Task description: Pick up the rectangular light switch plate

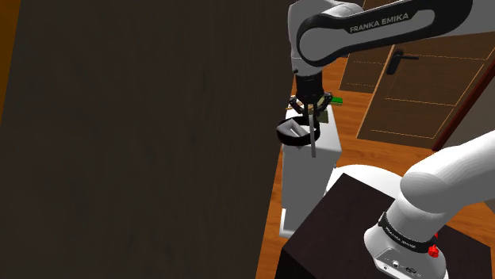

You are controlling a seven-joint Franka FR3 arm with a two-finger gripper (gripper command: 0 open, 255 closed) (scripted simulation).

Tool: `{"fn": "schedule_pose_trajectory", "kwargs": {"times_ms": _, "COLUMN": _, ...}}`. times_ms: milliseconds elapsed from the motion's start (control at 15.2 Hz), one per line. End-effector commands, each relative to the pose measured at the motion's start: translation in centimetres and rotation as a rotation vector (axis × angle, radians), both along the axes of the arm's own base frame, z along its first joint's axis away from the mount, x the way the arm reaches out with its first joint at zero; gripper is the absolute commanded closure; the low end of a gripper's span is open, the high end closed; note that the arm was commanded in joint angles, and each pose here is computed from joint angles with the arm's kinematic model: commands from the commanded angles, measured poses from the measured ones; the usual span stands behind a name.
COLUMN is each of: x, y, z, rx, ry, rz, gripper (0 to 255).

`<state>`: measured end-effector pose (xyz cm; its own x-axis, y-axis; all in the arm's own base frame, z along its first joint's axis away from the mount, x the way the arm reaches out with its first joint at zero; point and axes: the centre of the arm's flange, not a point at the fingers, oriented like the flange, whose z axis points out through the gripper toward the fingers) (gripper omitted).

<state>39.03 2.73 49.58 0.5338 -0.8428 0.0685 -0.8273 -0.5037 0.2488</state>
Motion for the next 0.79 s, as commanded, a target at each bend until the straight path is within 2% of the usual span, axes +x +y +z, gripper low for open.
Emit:
{"fn": "schedule_pose_trajectory", "kwargs": {"times_ms": 0, "x": 0.0, "y": 0.0, "z": 1.1, "rx": 0.000, "ry": 0.000, "rz": 0.000, "gripper": 255}}
{"fn": "schedule_pose_trajectory", "kwargs": {"times_ms": 594, "x": 0.0, "y": 0.0, "z": 5.8, "rx": 0.000, "ry": 0.000, "rz": 0.000, "gripper": 255}}
{"fn": "schedule_pose_trajectory", "kwargs": {"times_ms": 726, "x": 0.0, "y": 0.0, "z": 5.9, "rx": 0.000, "ry": 0.000, "rz": 0.000, "gripper": 255}}
